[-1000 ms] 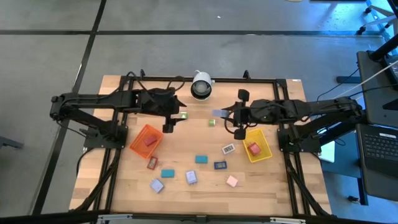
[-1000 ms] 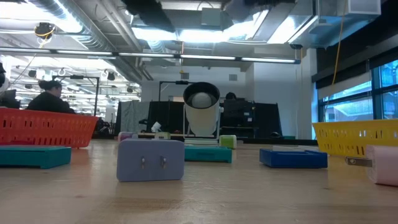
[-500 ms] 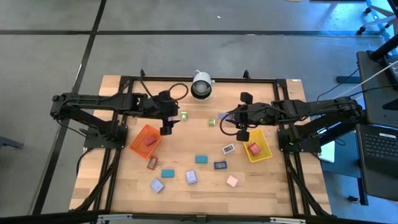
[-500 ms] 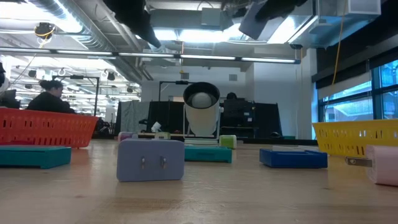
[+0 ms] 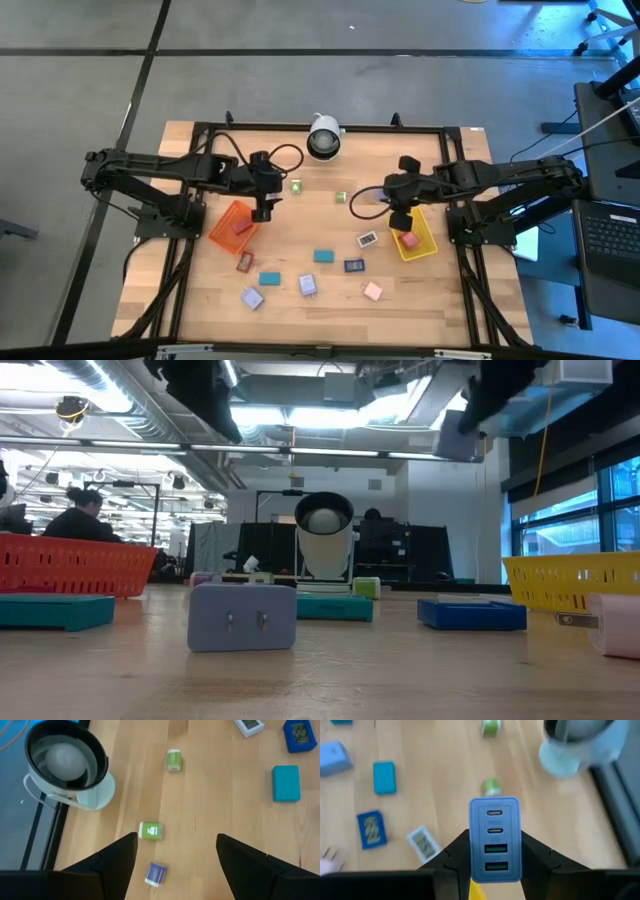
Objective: Pick & Place Office items
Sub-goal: Put the top purple charger adapter into the yellow basket
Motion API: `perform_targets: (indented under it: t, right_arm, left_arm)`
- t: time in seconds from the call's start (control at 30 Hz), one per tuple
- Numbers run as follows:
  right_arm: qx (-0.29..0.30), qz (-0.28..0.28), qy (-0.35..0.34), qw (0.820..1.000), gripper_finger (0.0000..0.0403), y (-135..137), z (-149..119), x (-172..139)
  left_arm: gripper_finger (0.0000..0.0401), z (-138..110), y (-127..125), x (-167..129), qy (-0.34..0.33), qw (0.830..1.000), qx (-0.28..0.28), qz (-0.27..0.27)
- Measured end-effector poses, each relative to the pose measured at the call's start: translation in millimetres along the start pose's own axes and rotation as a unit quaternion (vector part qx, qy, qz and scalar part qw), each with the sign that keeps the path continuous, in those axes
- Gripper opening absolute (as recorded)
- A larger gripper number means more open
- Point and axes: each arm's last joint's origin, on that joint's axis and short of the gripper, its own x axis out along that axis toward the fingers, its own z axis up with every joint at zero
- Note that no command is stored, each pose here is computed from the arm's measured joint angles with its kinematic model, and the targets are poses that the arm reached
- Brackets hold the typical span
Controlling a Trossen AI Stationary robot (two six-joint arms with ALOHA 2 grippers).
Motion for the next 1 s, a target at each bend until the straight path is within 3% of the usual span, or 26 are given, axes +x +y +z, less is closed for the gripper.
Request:
perform_targets:
  t: [0.3,0.63,1.0]
  right_arm:
    - [0.050,0.009,0.090,0.995,0.0121,4,-18,-3]
    - [0.084,0.014,0.133,0.987,0.0121,15,-30,-9]
    - [0.090,0.008,0.185,0.978,0.0121,35,-64,15]
  left_arm:
    - [0.0267,-4,0,0,0.020,1.000,-0.002,-0.001]
    - [0.0267,-6,0,0,0.028,1.000,0.001,-0.001]
    - [0.0267,-5,0,0,0.027,1.000,0.001,-0.002]
